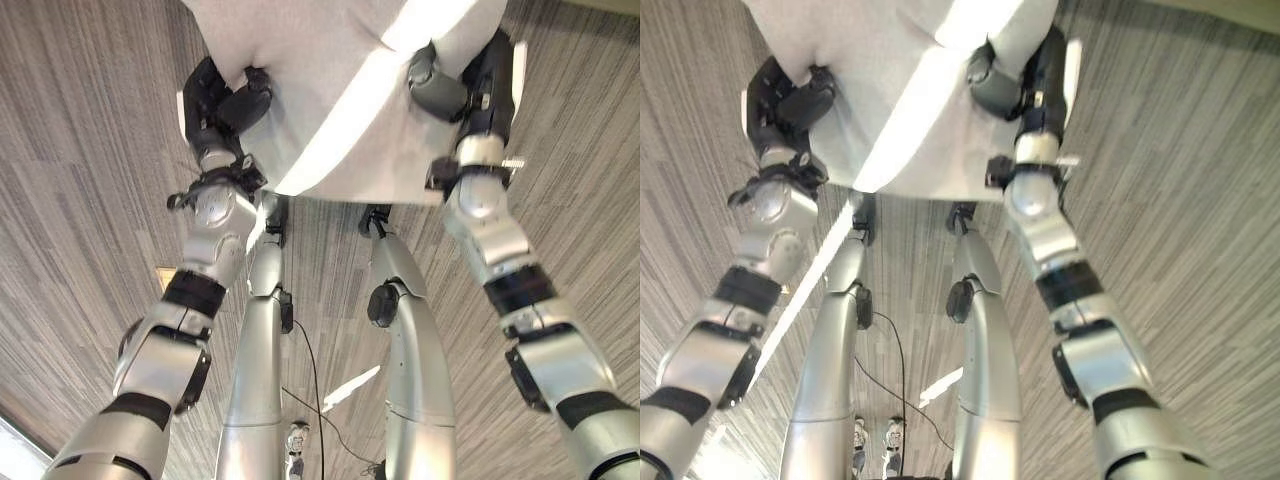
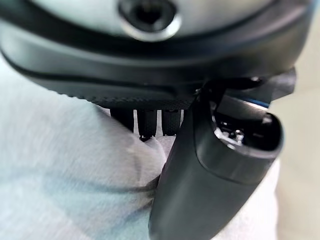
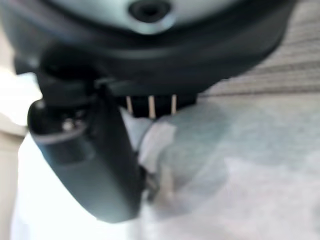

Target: Pick up all the scattered cushions and arrange them neatly on the sofa.

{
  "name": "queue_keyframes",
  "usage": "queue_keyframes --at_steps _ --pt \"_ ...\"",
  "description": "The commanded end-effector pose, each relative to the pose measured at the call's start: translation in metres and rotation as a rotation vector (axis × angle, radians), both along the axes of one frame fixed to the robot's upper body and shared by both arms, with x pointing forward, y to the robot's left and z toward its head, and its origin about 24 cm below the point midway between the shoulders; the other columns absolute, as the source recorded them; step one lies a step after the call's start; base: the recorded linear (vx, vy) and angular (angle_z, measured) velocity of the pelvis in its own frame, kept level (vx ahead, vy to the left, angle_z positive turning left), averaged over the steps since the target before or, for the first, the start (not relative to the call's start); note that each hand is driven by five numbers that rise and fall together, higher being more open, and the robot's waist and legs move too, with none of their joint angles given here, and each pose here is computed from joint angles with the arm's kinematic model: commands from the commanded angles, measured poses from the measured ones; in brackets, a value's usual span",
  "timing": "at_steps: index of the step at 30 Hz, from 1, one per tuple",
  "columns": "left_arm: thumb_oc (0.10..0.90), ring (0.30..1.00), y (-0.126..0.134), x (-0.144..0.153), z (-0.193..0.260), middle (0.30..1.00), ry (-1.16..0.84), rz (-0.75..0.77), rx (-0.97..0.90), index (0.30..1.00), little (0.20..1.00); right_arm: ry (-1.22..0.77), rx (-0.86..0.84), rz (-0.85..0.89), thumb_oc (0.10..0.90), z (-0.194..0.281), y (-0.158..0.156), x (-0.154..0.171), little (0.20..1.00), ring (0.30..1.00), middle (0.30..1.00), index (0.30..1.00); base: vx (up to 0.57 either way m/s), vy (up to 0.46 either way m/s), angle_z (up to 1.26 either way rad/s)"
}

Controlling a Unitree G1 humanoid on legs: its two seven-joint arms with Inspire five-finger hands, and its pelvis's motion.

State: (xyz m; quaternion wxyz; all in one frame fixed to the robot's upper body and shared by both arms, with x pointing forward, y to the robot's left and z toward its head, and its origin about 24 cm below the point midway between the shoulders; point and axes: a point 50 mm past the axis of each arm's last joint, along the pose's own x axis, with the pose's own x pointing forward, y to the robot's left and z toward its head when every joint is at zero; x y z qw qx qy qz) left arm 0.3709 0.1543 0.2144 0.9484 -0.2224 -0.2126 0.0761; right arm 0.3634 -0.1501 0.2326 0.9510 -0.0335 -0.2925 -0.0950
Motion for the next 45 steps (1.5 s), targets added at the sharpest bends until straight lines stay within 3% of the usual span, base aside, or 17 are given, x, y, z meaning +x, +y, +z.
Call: queue_keyframes --at_steps 1,14,19,29,36,45 --pt "0.400 0.300 -0.073 -0.037 0.025 0.300 -0.305 -0.247 -0.032 0.300 0.300 -0.322 0.024 0.372 0.400 0.027 0.074 -0.046 0.300 0.300 0.300 0.300 -0.05 -0.045 0.03" --pt "0.400 0.300 -0.057 -0.087 -0.030 0.300 -0.297 -0.320 0.030 0.300 0.300 -0.235 0.097 0.368 0.400 -0.040 0.030 -0.097 0.300 0.300 0.300 0.300 -0.02 -0.019 0.01" --pt "0.400 0.300 -0.047 -0.092 -0.054 0.300 -0.224 -0.314 0.064 0.300 0.300 -0.168 0.026 0.283 0.400 -0.058 0.012 -0.103 0.300 0.300 0.300 0.300 0.08 -0.050 -0.12" --pt "0.400 0.300 0.000 -0.111 -0.108 0.300 -0.001 -0.210 0.216 0.300 0.300 0.018 -0.197 0.073 0.400 -0.092 -0.036 -0.117 0.300 0.300 0.300 0.300 0.17 -0.073 -0.12" --pt "0.400 0.300 0.002 -0.109 -0.116 0.300 0.051 -0.183 0.220 0.300 0.300 0.090 -0.228 -0.024 0.400 -0.103 -0.055 -0.116 0.300 0.300 0.300 0.300 0.08 -0.044 -0.04" --pt "0.400 0.300 -0.001 -0.116 -0.136 0.300 0.145 -0.206 0.241 0.300 0.300 0.144 -0.168 -0.032 0.400 -0.116 -0.055 -0.117 0.300 0.300 0.300 0.300 0.12 0.062 0.07"
